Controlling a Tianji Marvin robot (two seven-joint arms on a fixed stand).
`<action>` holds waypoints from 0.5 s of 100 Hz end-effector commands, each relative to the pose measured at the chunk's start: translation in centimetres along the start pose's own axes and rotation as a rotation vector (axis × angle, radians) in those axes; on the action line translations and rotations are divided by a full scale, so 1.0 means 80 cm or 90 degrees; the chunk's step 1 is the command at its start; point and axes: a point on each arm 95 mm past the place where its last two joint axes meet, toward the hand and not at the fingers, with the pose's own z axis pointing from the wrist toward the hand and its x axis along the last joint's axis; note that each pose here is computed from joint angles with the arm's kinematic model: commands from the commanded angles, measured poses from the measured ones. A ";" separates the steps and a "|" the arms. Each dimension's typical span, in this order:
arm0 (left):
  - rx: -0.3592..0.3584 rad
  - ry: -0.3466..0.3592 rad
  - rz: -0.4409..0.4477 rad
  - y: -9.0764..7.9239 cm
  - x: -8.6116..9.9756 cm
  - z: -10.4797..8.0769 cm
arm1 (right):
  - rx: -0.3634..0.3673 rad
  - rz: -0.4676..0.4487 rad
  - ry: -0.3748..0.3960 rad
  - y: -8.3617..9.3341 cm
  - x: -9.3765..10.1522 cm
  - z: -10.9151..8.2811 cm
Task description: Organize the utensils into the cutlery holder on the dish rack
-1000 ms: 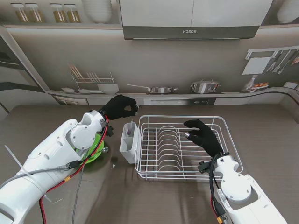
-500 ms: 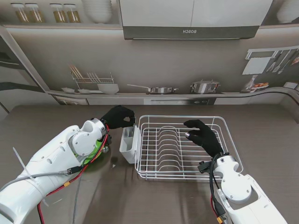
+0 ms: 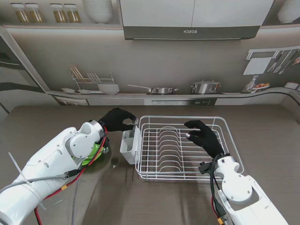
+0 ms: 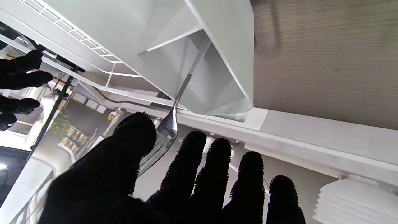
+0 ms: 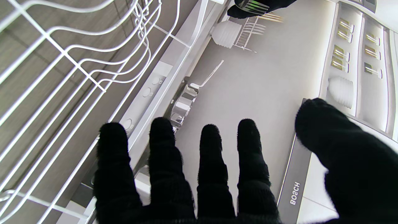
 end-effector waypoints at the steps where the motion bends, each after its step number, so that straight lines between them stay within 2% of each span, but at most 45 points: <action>1: -0.010 0.002 0.003 0.000 0.003 -0.003 | 0.012 0.003 0.000 -0.005 0.001 -0.001; 20: 0.000 -0.003 0.016 -0.007 0.003 -0.017 | 0.013 0.003 0.000 -0.006 0.000 -0.001; 50: 0.015 -0.041 0.040 -0.019 -0.007 -0.057 | 0.016 0.004 0.000 -0.006 0.001 -0.002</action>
